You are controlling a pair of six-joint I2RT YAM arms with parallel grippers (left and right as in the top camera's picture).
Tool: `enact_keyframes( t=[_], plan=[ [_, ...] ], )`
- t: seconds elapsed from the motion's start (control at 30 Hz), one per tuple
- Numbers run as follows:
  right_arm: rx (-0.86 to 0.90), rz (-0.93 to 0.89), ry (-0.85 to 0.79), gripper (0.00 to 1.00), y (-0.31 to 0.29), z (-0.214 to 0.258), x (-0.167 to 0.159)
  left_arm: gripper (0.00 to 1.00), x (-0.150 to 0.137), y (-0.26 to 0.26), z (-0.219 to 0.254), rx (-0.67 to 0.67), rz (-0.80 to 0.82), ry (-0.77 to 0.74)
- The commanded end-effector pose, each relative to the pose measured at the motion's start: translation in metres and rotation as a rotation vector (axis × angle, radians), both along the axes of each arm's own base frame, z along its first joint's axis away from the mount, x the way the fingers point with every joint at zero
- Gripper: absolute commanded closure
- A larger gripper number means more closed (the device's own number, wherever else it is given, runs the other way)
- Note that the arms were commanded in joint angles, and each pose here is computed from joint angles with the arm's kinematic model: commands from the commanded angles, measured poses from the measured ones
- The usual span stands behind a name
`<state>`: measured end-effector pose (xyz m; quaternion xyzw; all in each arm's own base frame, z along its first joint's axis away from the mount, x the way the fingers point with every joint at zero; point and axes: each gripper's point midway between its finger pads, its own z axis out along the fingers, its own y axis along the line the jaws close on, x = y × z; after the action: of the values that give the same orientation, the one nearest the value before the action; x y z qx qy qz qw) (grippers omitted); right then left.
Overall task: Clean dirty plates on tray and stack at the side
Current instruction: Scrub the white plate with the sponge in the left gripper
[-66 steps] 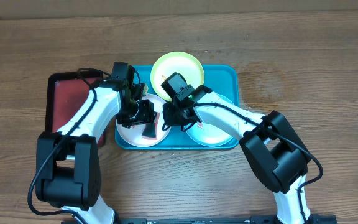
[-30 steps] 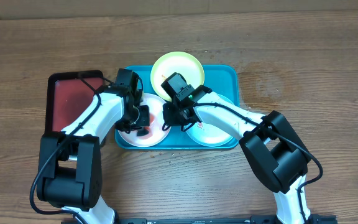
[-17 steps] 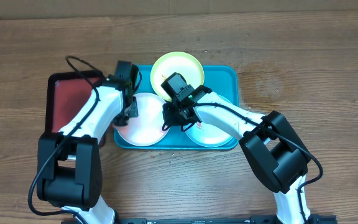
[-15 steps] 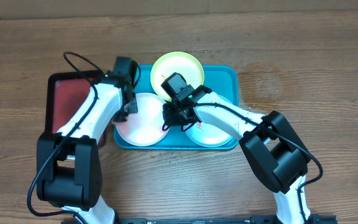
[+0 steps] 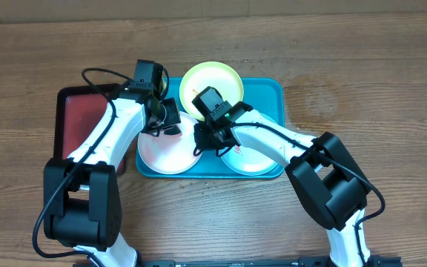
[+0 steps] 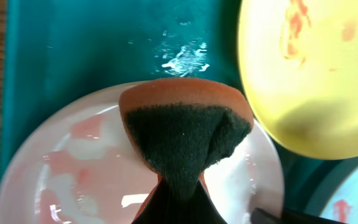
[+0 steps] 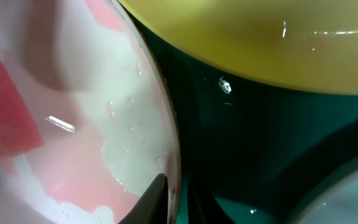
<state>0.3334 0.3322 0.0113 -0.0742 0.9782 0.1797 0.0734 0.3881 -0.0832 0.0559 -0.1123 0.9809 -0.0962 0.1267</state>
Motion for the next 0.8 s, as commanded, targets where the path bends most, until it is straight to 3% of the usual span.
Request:
enact_keyframes(
  t=[0.0,0.27,0.53,0.77],
  plan=[
    [0.008,0.000,-0.015,0.87,0.005,0.003,0.005,0.96,0.002,-0.010,-0.002,-0.071,0.019,0.003],
    [0.008,0.000,-0.014,0.87,0.004,0.003,0.005,0.96,-0.003,-0.009,-0.017,-0.095,0.104,0.027],
    [0.008,0.000,-0.015,0.87,0.004,0.003,0.005,0.96,-0.021,-0.004,-0.038,-0.062,0.088,0.077],
    [0.008,0.001,-0.014,0.86,0.004,0.003,0.005,0.96,-0.040,0.051,-0.044,0.247,0.129,0.128]
  ],
)
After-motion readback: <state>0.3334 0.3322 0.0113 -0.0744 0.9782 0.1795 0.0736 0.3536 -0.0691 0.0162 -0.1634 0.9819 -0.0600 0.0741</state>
